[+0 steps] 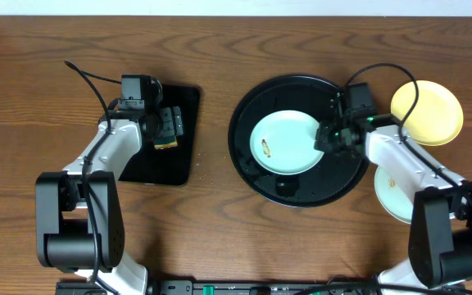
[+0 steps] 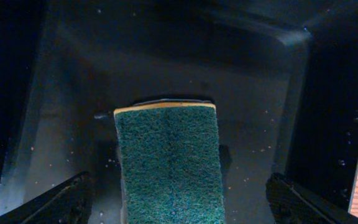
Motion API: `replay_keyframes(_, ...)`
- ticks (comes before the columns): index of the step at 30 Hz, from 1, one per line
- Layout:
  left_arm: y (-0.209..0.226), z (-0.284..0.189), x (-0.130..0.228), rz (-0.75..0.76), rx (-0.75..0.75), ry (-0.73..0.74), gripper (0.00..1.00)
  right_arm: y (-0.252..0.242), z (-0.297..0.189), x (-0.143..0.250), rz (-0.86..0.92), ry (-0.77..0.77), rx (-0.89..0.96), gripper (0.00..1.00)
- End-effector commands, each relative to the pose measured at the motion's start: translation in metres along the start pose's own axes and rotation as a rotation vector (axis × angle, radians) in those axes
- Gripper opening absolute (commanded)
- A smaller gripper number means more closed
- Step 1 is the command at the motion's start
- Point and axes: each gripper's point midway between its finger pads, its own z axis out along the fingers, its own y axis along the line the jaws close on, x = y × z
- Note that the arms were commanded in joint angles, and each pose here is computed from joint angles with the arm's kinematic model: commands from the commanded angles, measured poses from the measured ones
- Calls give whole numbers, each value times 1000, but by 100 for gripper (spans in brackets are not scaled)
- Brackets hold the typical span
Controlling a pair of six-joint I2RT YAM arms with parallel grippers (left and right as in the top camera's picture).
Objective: Clean dirty plates on tray and stack at the side
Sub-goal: 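Move the right gripper to the mint plate and grasp its rim, then drag the mint plate to the tray's right edge and tilt it up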
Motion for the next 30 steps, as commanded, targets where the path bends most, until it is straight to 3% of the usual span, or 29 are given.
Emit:
replay_keyframes(1,2,1,-2,6,-7,-1,89,13,5,7,165,7,-19,4)
replay_keyframes(3,2,1,-2,6,-8,-1,89,16,5,2,157,-12,-32,8)
replay_keyframes(6,2,1,-2,6,-7,-1,89,15,5,0,46,-23,-34,27)
replay_keyframes(7,2,1,-2,6,-8,-1,89,14,4,-2,-24,-30,-34,34)
replay_keyframes(10,2,1,-2,6,-7,-1,89,15,3,-16,-342,-87,-39,39)
replay_keyframes(13,2,1,-2,6,-8,-1,89,17,3,-19,-489,-104,-37,35)
replay_keyframes(20,2,1,-2,6,-8,-1,89,30,12,-40,-516,-192,-80,29)
replay_keyframes(27,2,1,-2,6,-8,-1,89,43,46,-33,-536,-168,-158,27)
replay_keyframes(30,2,1,-2,6,-8,-1,89,39,56,-31,-547,-160,-128,13)
